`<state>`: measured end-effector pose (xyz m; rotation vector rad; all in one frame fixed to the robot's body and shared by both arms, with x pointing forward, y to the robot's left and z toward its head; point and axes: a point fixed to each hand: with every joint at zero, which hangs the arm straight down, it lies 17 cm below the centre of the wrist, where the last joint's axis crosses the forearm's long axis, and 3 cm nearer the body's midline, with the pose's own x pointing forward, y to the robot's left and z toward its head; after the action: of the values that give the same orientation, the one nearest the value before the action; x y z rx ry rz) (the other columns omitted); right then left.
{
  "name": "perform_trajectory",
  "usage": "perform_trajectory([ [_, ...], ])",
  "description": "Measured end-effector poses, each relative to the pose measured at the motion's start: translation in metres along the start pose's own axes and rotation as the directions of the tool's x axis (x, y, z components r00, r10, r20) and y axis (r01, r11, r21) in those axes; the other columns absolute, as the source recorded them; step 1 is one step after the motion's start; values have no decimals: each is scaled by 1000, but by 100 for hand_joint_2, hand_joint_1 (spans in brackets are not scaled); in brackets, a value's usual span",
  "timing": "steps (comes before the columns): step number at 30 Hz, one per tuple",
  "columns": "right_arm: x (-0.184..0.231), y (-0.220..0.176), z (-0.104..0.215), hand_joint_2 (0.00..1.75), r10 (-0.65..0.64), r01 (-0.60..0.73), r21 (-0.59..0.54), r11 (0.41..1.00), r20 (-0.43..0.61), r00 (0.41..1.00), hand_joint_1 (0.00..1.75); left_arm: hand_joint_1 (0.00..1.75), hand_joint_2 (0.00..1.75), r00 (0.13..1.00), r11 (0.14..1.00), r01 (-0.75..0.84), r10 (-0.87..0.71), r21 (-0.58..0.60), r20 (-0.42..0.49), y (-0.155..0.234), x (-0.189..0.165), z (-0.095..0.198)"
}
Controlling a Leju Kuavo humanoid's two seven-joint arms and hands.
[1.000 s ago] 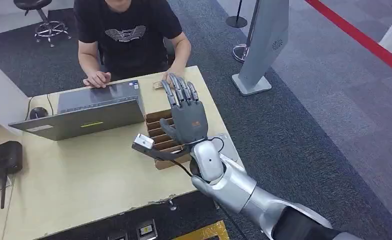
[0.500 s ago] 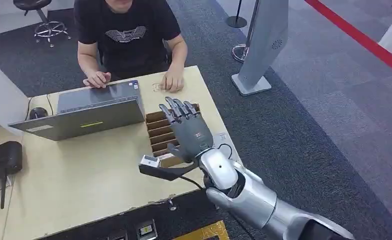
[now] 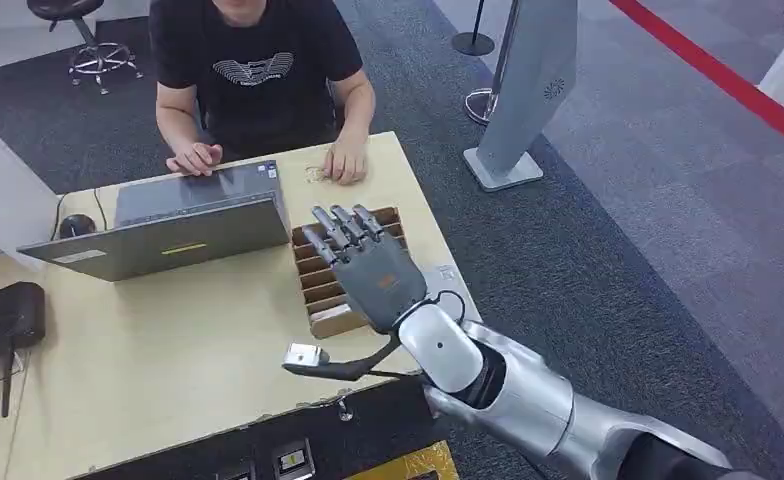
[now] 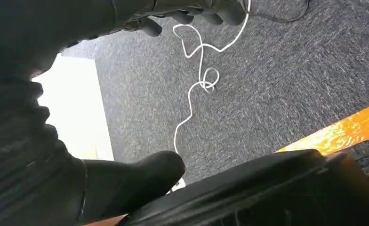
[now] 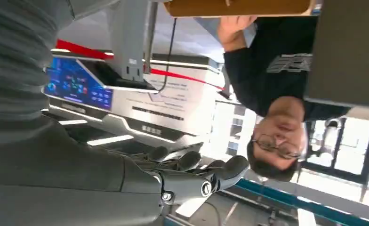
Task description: Pass the card to the sensor for recognition and then transmit it.
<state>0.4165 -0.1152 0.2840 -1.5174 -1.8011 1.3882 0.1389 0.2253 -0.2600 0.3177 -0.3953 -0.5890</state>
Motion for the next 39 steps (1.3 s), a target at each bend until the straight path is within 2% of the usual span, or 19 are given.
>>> perform_trajectory([
  [8, 30, 16, 3, 175, 8, -11, 39, 999, 98, 995, 0, 0, 175, 1000, 1000, -15, 15, 2, -2, 0, -1, 0],
  [21, 49, 57, 15, 175, -29, 11, 123, 992, 143, 989, 0, 0, 175, 1000, 1000, -26, 26, 1, -5, 0, -1, 0],
  [27, 42, 80, 22, 175, -19, 4, 164, 986, 86, 996, 0, 0, 175, 1000, 1000, -13, 13, -9, 4, -1, 1, 0],
  [39, -7, 135, 46, 175, 37, -15, 279, 960, -73, 997, 0, 0, 175, 1000, 1000, -5, 5, -15, 8, 0, 4, -1],
])
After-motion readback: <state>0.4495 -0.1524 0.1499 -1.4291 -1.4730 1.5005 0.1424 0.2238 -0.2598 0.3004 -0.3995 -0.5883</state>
